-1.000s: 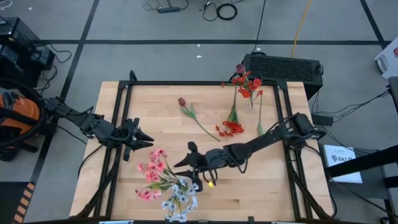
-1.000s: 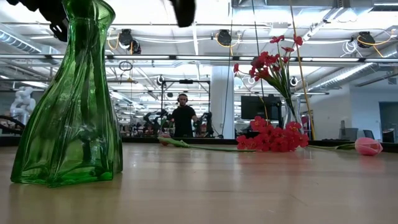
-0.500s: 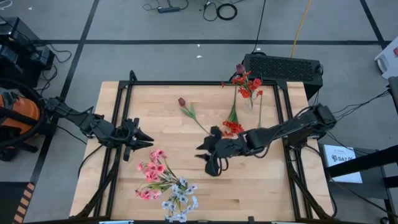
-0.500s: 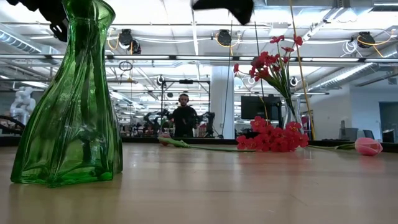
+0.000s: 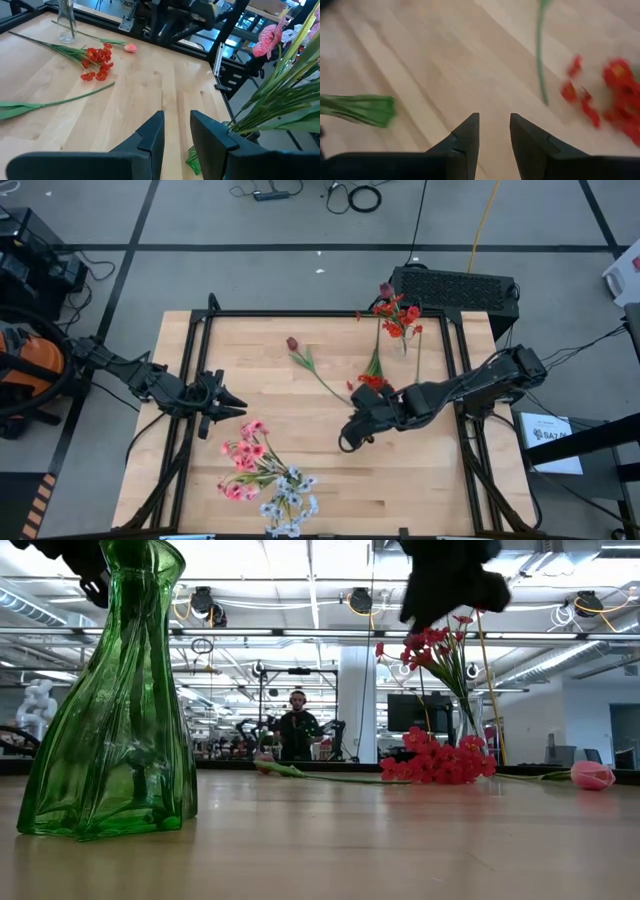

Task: Sort flowers into vase by color
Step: Put the orange flower into the transparent vase

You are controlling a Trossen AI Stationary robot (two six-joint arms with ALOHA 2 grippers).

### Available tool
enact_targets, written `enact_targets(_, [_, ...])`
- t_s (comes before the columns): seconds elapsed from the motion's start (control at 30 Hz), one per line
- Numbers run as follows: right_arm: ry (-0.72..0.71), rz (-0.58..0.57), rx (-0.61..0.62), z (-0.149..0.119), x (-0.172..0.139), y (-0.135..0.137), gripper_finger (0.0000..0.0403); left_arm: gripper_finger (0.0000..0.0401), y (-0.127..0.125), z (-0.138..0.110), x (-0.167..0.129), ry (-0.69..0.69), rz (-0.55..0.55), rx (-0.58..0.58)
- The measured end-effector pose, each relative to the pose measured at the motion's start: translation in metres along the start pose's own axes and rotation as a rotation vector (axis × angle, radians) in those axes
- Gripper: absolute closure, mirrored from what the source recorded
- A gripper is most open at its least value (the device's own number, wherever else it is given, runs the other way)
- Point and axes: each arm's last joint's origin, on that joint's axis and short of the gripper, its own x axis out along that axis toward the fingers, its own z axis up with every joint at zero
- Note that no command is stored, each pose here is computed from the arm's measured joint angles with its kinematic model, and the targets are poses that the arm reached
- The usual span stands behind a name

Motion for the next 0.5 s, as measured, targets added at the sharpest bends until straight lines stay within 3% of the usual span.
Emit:
enact_targets(0.17, [0.104,-0.085,0.029,-0.012,-0.002,-0.008,0.0313,0.0301,0.0,0.0,0.0,0.003,0.0,-0.003])
enact_targets(0.33, [0.303,-0.149,-0.076,-0.023,-0.006,-0.019,0.0315,0.0301,0.0,0.0,0.0,0.003,0.0,-0.003])
enact_targets(0.5, [0.4,-0.289,-0.122,-0.028,-0.012,-0.034,0.0315,0.0301,0.0,0.0,0.0,0.003,0.0,0.001])
